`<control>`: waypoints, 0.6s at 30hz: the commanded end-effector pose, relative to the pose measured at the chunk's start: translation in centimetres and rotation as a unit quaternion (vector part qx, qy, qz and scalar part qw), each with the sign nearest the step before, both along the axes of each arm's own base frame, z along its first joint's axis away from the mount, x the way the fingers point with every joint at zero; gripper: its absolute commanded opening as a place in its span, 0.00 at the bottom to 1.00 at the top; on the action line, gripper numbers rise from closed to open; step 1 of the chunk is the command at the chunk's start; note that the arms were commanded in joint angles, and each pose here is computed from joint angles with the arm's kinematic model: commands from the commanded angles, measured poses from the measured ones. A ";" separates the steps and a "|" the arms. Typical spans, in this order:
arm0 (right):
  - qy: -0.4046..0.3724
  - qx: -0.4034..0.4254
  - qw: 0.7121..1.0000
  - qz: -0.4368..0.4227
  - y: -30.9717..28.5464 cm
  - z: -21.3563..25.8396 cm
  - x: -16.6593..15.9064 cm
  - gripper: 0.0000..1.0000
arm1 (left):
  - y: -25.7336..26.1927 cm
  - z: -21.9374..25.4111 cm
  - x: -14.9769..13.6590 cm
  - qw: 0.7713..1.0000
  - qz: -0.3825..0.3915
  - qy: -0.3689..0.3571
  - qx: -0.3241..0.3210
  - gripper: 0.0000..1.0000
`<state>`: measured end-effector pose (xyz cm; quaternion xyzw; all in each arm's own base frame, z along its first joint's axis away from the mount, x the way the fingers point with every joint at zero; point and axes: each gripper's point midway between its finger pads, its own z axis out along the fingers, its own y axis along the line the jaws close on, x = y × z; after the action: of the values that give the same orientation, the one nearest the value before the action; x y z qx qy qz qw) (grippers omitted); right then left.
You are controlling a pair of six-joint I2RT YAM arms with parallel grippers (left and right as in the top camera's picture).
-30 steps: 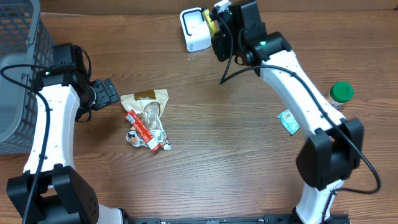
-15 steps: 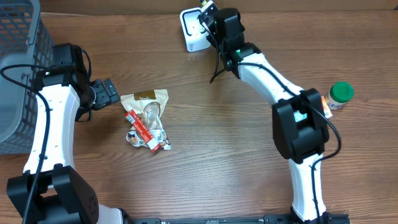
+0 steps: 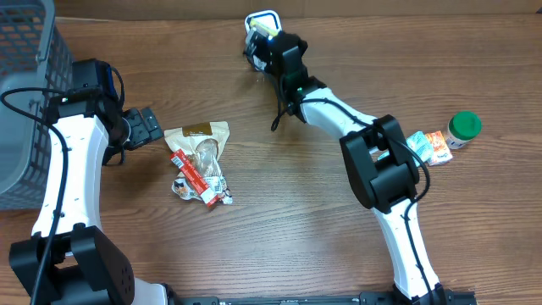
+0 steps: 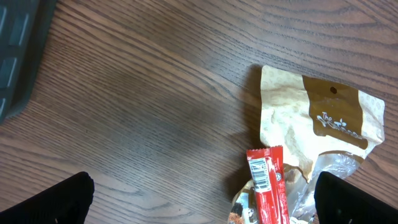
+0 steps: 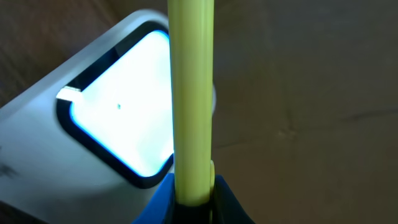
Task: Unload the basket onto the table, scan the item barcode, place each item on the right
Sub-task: 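Hold the yellow tube in front of the scanner window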
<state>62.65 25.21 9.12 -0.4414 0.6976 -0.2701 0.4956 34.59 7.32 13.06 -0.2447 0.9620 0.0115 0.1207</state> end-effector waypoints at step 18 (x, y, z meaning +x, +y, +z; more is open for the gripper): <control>-0.086 0.131 0.985 -0.073 -0.8 16.9 -3.1 0.04 | 0.0 0.7 0.5 1.000 -0.010 -0.011 0.003 1.00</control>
<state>61.63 24.10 13.78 -0.3901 0.7162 -0.2985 0.4957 34.58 7.31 13.06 -0.2447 0.9620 0.0115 0.1205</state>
